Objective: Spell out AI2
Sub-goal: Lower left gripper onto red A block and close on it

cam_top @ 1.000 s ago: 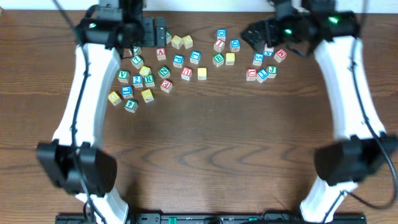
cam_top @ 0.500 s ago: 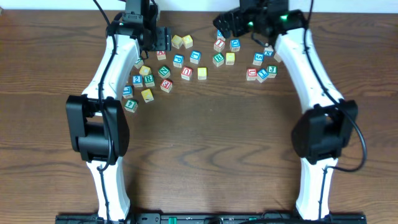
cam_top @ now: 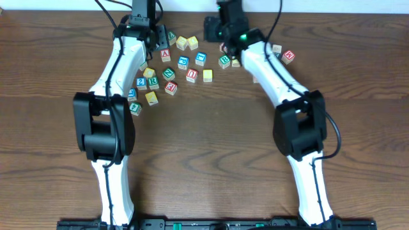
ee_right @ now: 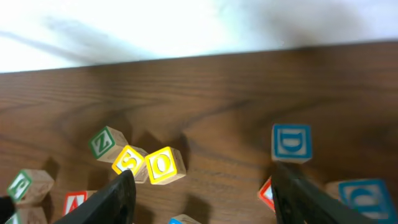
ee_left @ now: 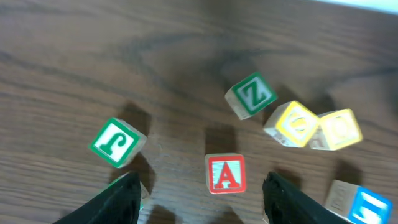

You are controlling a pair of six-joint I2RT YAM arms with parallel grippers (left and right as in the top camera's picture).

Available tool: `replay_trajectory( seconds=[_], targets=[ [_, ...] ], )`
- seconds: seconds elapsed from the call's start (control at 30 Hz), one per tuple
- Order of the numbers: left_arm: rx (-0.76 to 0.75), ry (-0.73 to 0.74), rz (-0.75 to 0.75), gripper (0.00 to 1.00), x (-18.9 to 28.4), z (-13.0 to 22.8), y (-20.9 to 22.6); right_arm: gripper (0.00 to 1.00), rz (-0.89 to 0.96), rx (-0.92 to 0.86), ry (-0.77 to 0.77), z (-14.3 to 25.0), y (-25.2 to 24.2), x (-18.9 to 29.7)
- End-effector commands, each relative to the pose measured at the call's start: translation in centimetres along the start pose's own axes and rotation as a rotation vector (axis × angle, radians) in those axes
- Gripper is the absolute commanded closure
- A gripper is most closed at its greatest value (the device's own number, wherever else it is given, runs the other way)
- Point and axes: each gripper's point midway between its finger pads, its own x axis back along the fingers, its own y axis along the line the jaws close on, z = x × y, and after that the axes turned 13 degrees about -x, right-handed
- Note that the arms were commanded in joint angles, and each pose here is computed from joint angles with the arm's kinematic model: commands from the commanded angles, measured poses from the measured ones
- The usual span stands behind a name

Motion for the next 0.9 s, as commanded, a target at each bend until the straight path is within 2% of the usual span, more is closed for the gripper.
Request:
replay_trajectory(
  seconds=[0.0, 0.37, 0.87],
  targets=[
    [0.042, 0.036, -0.028, 0.37, -2.3, 1.1, 0.5, 0.37, 0.099, -0.078, -0.046, 0.5, -1.8, -1.4],
    [0.044, 0.054, -0.024, 0.38, -3.5, 2.2, 0.3, 0.39, 0.168, -0.122, -0.034, 0.4, -4.8, -1.9],
    [0.028, 0.019, 0.042, 0.38, -5.3, 2.6, -1.1, 0.37, 0.196, -0.126, -0.016, 0.5, -6.0, -1.9]
  ],
)
